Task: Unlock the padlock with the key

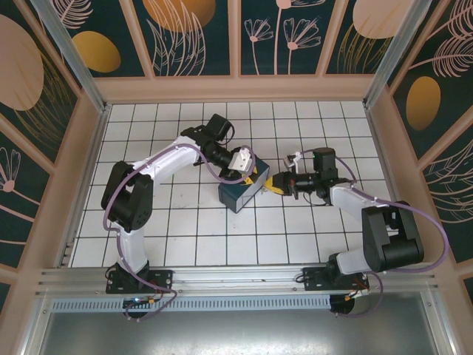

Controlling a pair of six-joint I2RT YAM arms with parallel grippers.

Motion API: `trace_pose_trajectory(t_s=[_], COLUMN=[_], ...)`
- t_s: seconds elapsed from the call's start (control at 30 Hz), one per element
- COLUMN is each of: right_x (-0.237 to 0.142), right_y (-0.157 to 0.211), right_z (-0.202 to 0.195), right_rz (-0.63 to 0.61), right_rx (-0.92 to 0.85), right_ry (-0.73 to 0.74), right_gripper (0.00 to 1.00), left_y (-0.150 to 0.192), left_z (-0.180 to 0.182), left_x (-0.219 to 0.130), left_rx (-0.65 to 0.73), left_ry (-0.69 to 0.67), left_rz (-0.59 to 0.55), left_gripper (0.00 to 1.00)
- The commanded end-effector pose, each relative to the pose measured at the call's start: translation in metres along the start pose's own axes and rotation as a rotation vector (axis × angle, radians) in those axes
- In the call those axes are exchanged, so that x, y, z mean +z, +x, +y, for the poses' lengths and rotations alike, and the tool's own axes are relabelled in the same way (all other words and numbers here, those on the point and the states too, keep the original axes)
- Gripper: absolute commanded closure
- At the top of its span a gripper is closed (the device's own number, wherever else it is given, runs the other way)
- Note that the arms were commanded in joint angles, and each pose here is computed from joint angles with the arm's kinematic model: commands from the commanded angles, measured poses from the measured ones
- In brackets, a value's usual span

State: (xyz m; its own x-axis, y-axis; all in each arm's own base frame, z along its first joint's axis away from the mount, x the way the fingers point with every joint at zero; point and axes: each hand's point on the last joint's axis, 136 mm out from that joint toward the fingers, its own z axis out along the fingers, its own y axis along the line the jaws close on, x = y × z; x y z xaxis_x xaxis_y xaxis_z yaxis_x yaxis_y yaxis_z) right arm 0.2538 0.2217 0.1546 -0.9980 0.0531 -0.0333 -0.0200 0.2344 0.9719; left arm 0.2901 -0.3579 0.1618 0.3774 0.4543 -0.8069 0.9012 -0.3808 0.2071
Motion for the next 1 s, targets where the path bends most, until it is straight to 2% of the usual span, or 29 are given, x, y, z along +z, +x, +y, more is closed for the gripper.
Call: trace_pose_trajectory(t_s=[0.0, 0.3, 0.97], right_x=[0.003, 0.002, 0.010], right_y=[-0.006, -0.002, -0.003], right_z=[0.014, 0.015, 0.013], right_rz=[0.012, 0.015, 0.035], right_rx=[-0.055, -0.058, -0.055], right_ry=[-0.030, -0.029, -0.018], right_gripper=[1.00, 1.00, 1.00], left_y=[-0.026, -0.016, -0.020], left_z=[0.001, 0.004, -0.003], left_x=[-0.014, -0.012, -0.013], left_rx=[0.082, 0.072, 0.101], left_ry=[-0.028, -0.039, -0.034], left_rz=[-0.063, -0.026, -0.040], left_gripper=[0.79, 0.79, 0.79])
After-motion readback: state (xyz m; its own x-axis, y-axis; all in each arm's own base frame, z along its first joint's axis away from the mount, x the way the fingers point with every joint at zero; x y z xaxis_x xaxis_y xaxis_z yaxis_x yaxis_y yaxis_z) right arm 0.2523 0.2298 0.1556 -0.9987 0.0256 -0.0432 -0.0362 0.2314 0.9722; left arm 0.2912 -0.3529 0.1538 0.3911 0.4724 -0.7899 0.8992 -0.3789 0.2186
